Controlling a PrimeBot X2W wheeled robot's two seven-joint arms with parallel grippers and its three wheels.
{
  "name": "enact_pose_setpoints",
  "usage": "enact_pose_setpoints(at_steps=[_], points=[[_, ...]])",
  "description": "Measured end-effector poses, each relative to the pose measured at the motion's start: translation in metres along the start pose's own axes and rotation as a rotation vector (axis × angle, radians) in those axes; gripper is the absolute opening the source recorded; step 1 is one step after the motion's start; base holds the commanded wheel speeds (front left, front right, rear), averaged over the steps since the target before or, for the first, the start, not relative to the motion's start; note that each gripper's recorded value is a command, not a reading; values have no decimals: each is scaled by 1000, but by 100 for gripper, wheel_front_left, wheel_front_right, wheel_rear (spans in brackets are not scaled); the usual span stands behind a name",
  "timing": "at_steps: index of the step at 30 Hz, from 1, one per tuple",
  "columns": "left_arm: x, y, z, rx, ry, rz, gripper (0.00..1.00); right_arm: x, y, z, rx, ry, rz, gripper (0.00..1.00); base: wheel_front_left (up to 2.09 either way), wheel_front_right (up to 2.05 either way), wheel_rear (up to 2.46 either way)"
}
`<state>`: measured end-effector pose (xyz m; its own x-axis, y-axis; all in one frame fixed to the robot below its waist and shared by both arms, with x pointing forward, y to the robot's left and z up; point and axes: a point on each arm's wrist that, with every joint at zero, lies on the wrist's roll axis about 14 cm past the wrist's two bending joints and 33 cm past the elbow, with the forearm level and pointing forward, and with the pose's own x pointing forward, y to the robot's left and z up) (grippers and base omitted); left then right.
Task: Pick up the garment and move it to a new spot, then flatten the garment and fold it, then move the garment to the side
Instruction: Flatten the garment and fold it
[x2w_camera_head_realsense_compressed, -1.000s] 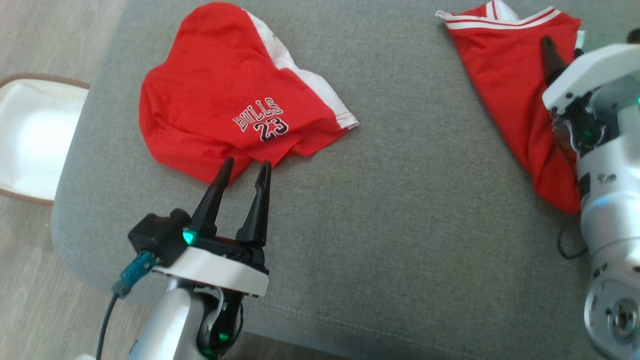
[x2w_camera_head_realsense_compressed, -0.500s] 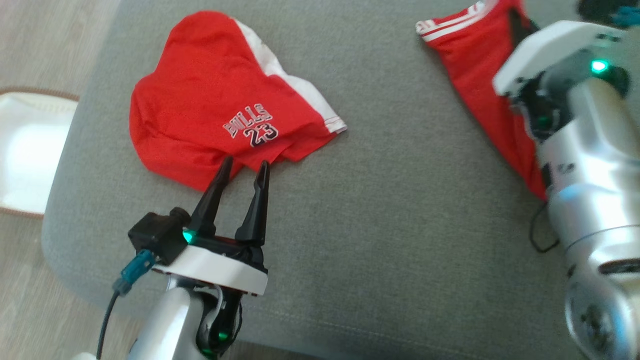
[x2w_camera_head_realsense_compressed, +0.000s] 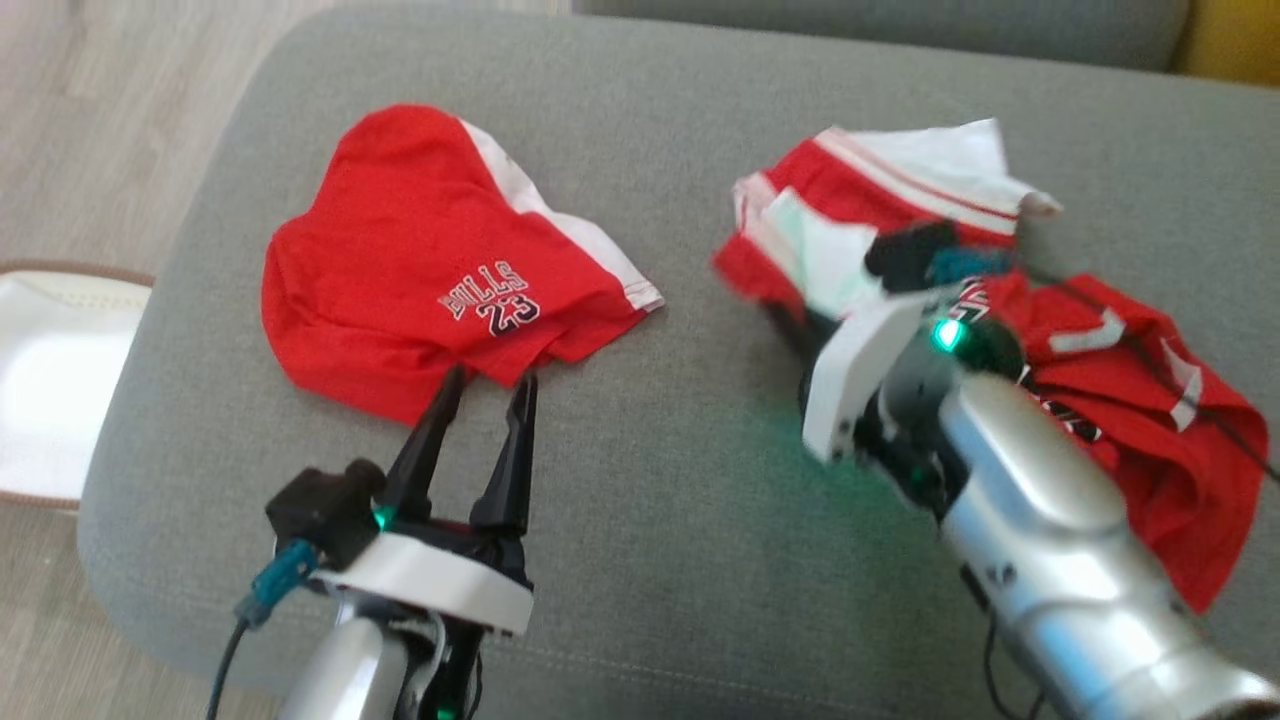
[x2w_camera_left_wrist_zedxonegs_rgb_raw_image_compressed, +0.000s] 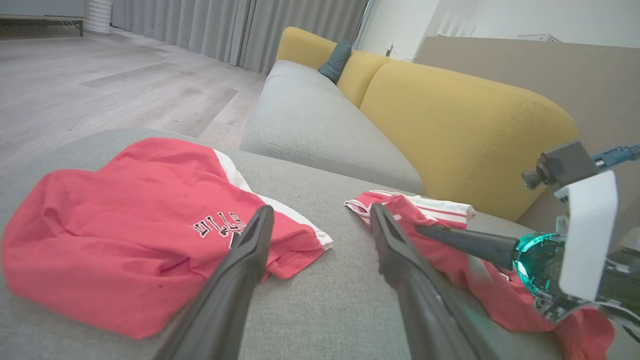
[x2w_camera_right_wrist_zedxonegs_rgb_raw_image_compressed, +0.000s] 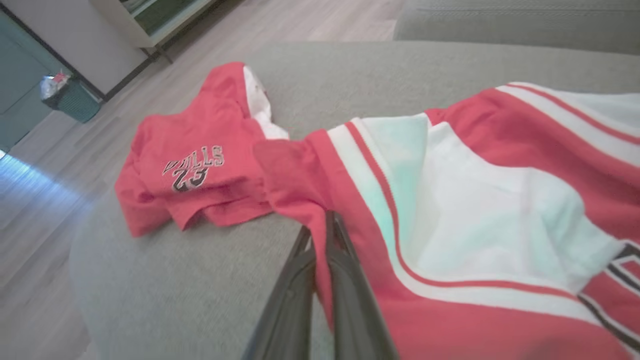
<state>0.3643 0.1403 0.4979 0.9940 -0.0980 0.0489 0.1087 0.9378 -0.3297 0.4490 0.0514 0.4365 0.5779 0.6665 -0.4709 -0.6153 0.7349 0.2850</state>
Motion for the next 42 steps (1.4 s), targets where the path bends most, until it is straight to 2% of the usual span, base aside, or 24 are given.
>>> enact_pose_setpoints(at_steps=[7, 14, 15, 16, 21, 24, 28, 29, 36, 42], points=[[-14, 1, 7, 9, -23, 12, 100, -29, 50, -60, -17, 176, 127, 0, 0, 0, 0], [-16, -7, 4, 5, -17, -7, 100, -51, 77, -89, -1, 244, 203, 0, 0, 0, 0], [-16, -8, 4, 5, -17, -10, 100, -53, 78, -92, 0, 247, 204, 3, 0, 0, 0], [-15, -9, 4, 5, -16, -12, 100, -55, 78, -94, -6, 241, 200, 100, 0, 0, 0], [-12, -15, 2, 2, -11, -32, 100, -59, 65, -83, -40, 162, 147, 100, 0, 0, 0], [-8, -19, 4, 1, -17, -46, 100, -66, 42, -71, -58, 93, 73, 100, 0, 0, 0], [-2, -27, 7, 2, -28, -75, 100, -85, 3, -64, -20, 8, -60, 100, 0, 0, 0], [-2, -27, 7, 2, -28, -75, 100, -85, 3, -64, -20, 8, -60, 100, 0, 0, 0], [10, -46, 11, -3, -44, -136, 100, -143, -60, -35, 46, -289, -334, 100, 0, 0, 0], [20, -65, 8, -39, -36, -192, 100, -193, -86, -54, 104, -457, -546, 100, 0, 0, 0]])
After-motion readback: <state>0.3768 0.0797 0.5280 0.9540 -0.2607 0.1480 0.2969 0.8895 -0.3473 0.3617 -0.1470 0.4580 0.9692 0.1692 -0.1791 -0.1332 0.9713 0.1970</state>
